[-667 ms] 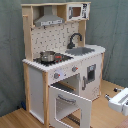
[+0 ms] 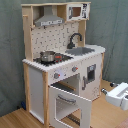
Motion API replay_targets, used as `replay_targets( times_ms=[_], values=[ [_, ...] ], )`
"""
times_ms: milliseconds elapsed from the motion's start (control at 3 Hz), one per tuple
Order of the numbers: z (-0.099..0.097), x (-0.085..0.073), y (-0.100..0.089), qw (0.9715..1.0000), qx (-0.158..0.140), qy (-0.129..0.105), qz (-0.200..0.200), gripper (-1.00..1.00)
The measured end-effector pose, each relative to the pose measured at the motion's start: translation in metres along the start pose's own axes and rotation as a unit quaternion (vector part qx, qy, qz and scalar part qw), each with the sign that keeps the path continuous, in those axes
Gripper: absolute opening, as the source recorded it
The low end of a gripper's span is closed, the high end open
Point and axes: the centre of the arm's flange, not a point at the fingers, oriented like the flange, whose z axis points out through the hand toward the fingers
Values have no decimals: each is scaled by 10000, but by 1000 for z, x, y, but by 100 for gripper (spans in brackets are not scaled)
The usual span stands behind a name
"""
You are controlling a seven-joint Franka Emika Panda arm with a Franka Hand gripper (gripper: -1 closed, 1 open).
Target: Play with the kitchen
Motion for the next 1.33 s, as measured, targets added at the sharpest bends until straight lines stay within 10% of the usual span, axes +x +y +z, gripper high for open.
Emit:
replay_targets(
  times_ms=[1333],
  values=[
    [15,43,85,9917,-701,214,1055,100]
  ],
)
